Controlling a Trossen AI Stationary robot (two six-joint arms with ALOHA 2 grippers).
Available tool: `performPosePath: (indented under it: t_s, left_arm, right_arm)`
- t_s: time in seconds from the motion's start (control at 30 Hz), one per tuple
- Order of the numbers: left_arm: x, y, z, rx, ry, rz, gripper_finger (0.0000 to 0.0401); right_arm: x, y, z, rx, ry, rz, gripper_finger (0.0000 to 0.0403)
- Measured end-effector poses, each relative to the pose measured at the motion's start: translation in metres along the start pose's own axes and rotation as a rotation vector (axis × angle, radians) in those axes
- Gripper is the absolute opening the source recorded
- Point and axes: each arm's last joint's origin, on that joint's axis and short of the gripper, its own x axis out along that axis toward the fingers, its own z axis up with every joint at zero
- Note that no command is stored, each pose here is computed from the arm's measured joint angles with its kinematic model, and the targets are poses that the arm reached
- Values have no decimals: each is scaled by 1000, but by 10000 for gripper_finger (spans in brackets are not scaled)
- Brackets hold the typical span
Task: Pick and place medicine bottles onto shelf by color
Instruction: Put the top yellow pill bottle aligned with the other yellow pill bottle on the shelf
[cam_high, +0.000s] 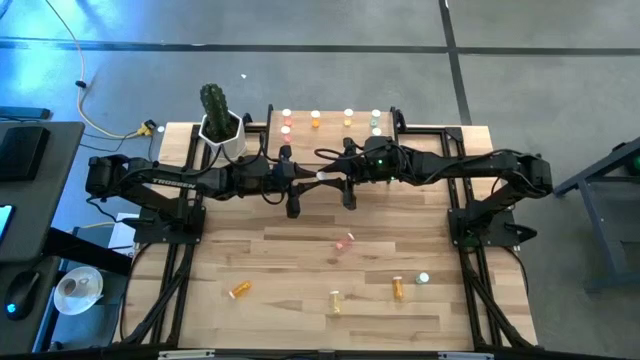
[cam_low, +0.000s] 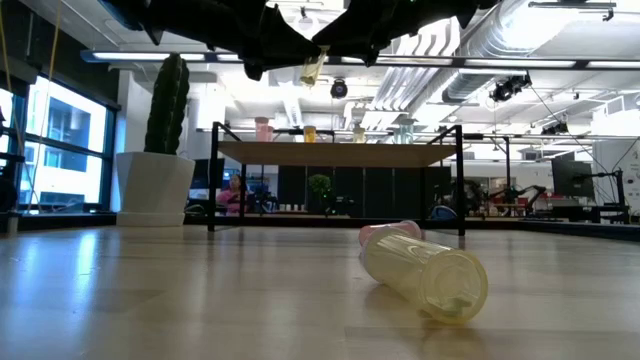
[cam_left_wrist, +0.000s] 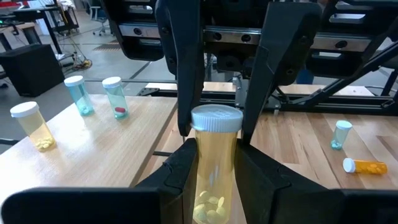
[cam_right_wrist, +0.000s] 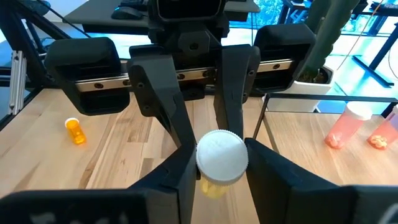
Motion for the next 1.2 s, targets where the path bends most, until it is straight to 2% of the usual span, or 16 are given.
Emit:
performPosePath:
  t_s: [0.37, 0.7, 0.83, 1.2]
  left_arm:
    - [0, 0, 0, -14, 0, 0, 90]
    - [6, -2, -6, 3, 20, 5, 164]
    - [6, -1, -5, 2, 10, 23, 181]
    - [4, 0, -1, 47, -12, 35, 186]
  right_arm:
    - [0, 0, 0, 0, 2, 3, 108]
    - [0, -1, -2, 0, 19, -12, 108]
    - [-1, -5, 0, 6, 34, -28, 108]
    - [-16, -28, 24, 42, 145, -75, 108]
